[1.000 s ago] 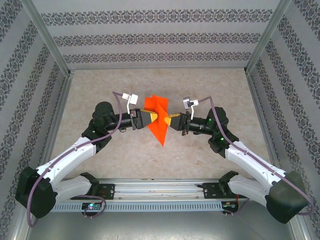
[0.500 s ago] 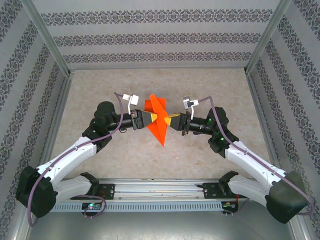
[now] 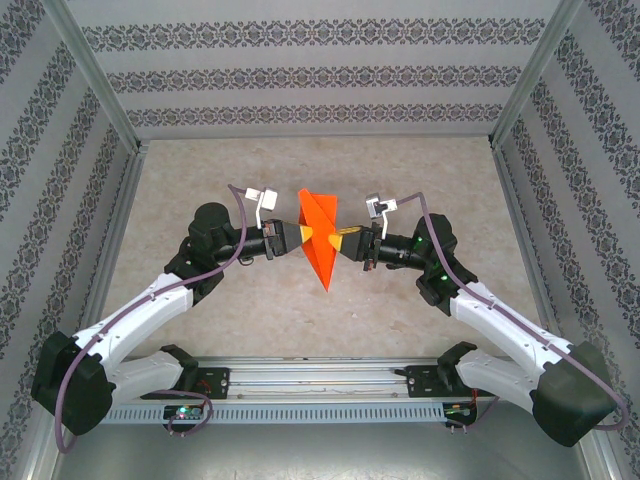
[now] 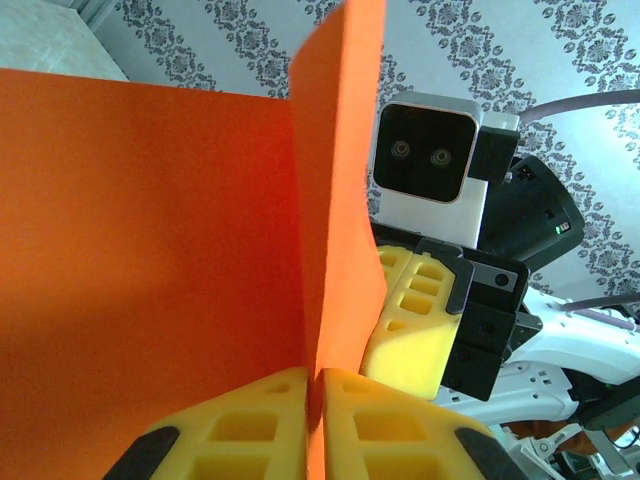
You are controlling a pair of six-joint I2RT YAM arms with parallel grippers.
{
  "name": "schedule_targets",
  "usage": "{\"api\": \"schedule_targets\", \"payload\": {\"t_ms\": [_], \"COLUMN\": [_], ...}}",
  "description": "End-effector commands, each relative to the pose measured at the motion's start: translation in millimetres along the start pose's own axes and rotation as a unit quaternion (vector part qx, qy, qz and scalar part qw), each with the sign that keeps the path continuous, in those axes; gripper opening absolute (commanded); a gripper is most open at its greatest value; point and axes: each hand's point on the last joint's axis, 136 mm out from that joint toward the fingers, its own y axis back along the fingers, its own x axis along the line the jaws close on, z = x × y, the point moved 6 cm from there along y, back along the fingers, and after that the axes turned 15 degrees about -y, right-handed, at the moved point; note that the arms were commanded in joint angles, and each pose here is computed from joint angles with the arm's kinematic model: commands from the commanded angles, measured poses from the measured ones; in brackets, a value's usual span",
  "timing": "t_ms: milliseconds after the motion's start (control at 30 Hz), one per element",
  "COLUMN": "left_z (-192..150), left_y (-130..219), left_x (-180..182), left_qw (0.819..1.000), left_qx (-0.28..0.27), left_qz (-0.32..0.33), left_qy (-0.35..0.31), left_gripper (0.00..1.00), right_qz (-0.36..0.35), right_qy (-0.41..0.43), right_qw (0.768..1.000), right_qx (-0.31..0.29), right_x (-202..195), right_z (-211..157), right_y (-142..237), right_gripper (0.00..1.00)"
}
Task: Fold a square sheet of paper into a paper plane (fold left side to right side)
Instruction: Turn over the paper at the center of the table.
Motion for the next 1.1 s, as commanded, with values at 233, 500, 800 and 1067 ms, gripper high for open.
{"api": "schedule_targets", "payload": {"t_ms": [233,500,800,1067], "left_z": [16,17,19,18], "left_y": [0,1,3,3], "left_x": [-14,-15,-17,-18], "left_qw": [0.999,0.998,0.998,0.998], "left_qx": [-0.032,-0.037,-0.04,-0.042], "left_qz": [-0.018,-0.018,-0.017,-0.021], "left_qy": [-0.036,-0.036,-0.038,-0.032], "left_gripper": [0.03,0.02,0.02,0.02], "right_qz": [0.015,-0.065,-0.068,-0.032], "right_qy": [0.02,-0.017,-0.082,-0.064], "right_qw": [0.999,0.996,0.994,0.997], "right_qx": [-0.024,-0.053,-0.007,0.017], "right_x": [18,-6,-18,1], "right_z": [12,3,-24,-25], "right_y": [6,34,24,2], "right_gripper": [0.24,0.66,0.93,0.92]}}
